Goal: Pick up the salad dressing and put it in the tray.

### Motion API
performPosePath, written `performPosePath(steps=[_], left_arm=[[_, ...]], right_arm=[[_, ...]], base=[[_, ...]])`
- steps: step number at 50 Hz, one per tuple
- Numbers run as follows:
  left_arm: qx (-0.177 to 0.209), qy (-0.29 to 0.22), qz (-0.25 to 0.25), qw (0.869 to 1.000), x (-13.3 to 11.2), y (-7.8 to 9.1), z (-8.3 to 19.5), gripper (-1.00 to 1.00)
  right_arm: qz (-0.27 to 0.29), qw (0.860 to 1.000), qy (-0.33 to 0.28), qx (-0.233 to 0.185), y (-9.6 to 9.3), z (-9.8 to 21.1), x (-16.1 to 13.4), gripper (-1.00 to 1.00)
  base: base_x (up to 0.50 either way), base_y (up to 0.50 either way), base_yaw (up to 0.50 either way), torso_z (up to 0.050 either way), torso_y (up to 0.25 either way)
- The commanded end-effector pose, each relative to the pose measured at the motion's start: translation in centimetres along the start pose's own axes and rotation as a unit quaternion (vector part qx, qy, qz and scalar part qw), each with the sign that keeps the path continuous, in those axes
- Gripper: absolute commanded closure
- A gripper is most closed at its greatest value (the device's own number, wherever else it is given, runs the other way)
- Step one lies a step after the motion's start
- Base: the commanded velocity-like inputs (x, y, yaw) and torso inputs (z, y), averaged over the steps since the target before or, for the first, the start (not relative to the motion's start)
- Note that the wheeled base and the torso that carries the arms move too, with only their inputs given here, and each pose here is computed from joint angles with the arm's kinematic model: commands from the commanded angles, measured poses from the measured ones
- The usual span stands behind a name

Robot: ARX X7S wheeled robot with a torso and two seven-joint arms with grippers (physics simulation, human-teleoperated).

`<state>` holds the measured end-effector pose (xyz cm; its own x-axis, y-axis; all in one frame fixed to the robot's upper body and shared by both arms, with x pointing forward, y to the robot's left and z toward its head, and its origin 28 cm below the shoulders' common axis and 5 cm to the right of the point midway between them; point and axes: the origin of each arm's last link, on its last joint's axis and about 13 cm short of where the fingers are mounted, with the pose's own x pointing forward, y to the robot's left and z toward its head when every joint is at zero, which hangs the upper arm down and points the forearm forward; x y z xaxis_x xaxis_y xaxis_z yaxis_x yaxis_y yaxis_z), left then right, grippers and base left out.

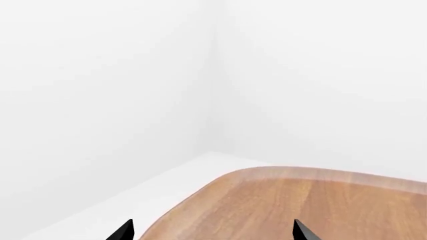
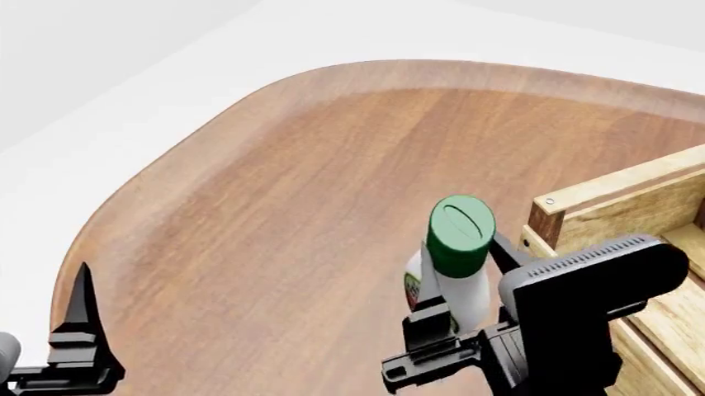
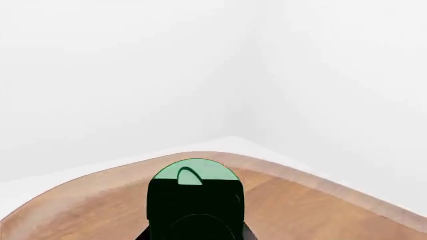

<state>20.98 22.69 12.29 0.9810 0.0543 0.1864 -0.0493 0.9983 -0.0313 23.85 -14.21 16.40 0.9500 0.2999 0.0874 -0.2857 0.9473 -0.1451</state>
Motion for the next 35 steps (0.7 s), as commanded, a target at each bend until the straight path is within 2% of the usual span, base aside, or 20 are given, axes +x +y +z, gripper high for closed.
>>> performPosePath(steps=[1, 16, 17, 19, 21, 35], left_arm=[[-0.001, -0.002, 0.001, 1.000, 0.0, 0.1, 0.2, -1.00], [0.000, -0.005, 0.002, 1.000, 0.1, 0.2, 0.3, -1.00], [0.001, -0.005, 0.002, 1.000, 0.1, 0.1, 0.3, -1.00], [0.001, -0.005, 0.002, 1.000, 0.1, 0.1, 0.3, -1.00], [0.001, -0.005, 0.001, 1.000, 0.1, 0.1, 0.2, -1.00], [0.002, -0.002, 0.003, 1.000, 0.0, 0.1, 0.0, -1.00]], right_arm=[[-0.058, 0.998, -0.021, -0.014, -2.1, 2.4, 0.5, 1.00], [-0.167, 0.985, -0.041, -0.022, -5.8, 5.3, 0.0, 1.00], [-0.181, 0.982, -0.042, -0.036, -6.1, 5.0, 0.0, 1.00], [-0.188, 0.981, -0.038, -0.032, -6.5, 5.1, 0.1, 1.00], [-0.217, 0.975, -0.033, -0.046, -7.3, 4.7, 0.3, 1.00], [-0.296, 0.954, -0.003, -0.040, -10.1, 3.4, 0.8, 1.00]], base=[[0.00, 0.00, 0.00, 0.000, 0.000], [0.00, 0.00, 0.00, 0.000, 0.001], [0.00, 0.00, 0.00, 0.000, 0.000], [0.00, 0.00, 0.00, 0.000, 0.000], [0.00, 0.00, 0.00, 0.000, 0.000], [0.00, 0.00, 0.00, 0.000, 0.000]])
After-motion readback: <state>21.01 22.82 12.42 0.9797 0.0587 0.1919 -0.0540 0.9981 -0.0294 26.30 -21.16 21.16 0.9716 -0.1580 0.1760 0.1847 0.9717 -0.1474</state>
